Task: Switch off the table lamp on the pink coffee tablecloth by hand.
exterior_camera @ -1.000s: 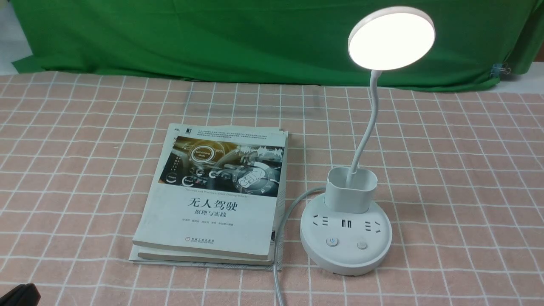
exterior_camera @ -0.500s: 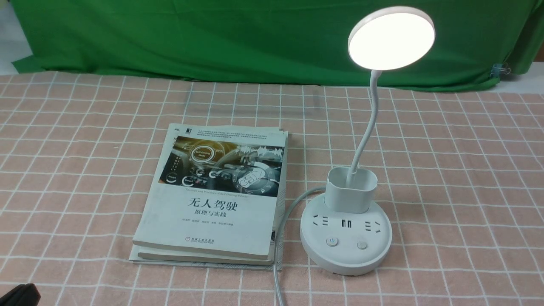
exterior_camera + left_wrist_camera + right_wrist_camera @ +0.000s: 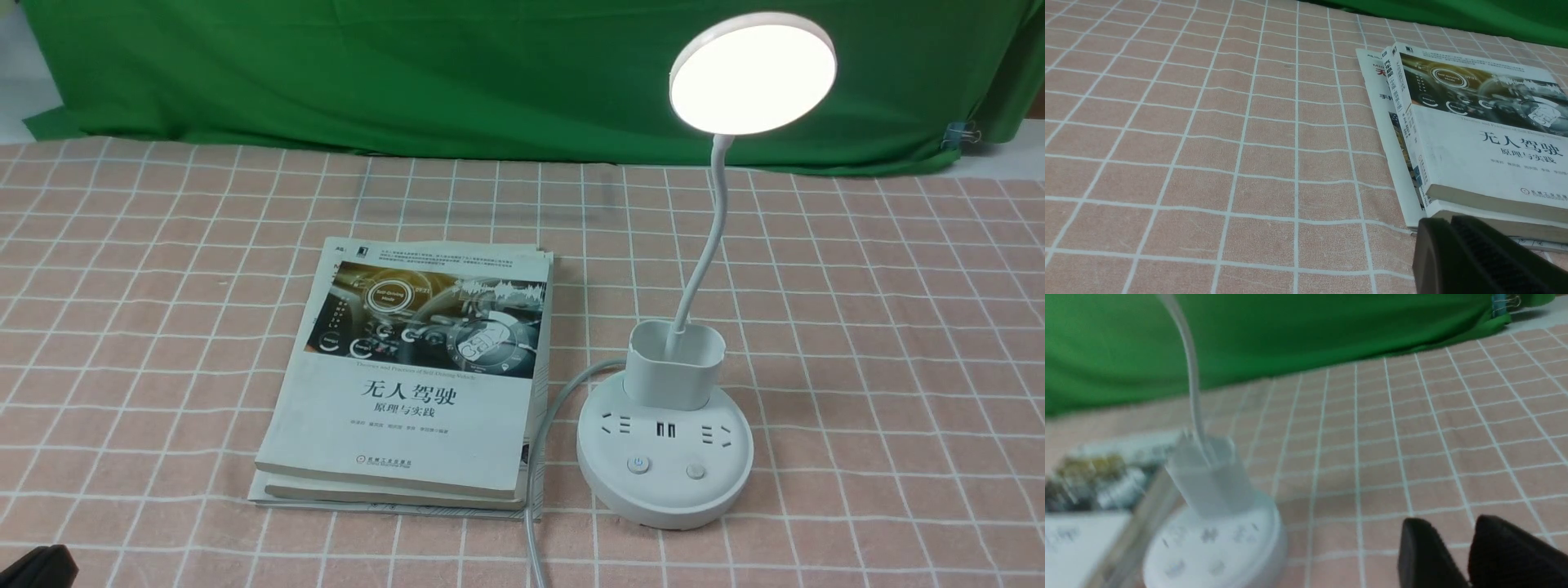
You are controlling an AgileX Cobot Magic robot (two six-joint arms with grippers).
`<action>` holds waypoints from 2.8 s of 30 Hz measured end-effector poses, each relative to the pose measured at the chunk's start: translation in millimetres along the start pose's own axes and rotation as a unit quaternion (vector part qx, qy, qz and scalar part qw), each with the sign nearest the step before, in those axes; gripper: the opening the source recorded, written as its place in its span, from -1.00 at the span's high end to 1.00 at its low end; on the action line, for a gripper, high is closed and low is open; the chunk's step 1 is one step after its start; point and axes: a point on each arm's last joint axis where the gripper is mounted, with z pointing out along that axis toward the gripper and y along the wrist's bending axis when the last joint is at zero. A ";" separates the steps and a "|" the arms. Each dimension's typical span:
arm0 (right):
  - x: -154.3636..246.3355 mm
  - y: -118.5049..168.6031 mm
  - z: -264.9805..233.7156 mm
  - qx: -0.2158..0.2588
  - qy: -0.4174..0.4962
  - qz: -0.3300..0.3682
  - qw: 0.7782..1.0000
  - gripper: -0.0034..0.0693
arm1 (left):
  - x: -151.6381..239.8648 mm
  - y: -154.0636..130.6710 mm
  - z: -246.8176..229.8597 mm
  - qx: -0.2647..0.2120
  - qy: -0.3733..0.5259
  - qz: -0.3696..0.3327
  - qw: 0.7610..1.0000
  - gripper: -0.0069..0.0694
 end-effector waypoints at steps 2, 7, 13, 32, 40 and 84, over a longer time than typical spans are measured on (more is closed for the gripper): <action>-5.5 1.0 -0.2 -0.006 -0.030 0.041 0.999 0.25 | 0.0 0.0 0.0 0.000 0.000 0.000 1.000 0.80; -19.0 3.1 -2.1 -0.024 -0.104 0.068 0.992 0.25 | 0.0 0.0 0.0 0.000 0.000 0.000 1.000 0.80; -17.9 4.9 0.2 -0.012 -0.047 0.081 0.996 0.45 | 0.0 0.0 0.0 0.000 0.000 0.000 1.000 0.80; -96.1 68.4 139.7 0.001 0.552 -0.113 0.826 0.79 | 0.0 0.0 0.0 0.000 0.000 0.000 1.000 0.80; -38.4 134.0 192.0 0.000 0.583 -0.152 0.798 0.79 | 0.0 0.0 0.0 0.000 0.000 0.000 1.000 0.80; -44.8 134.8 165.9 -0.022 0.537 -0.171 0.826 0.77 | 0.0 0.0 0.0 0.000 0.000 0.000 1.000 0.80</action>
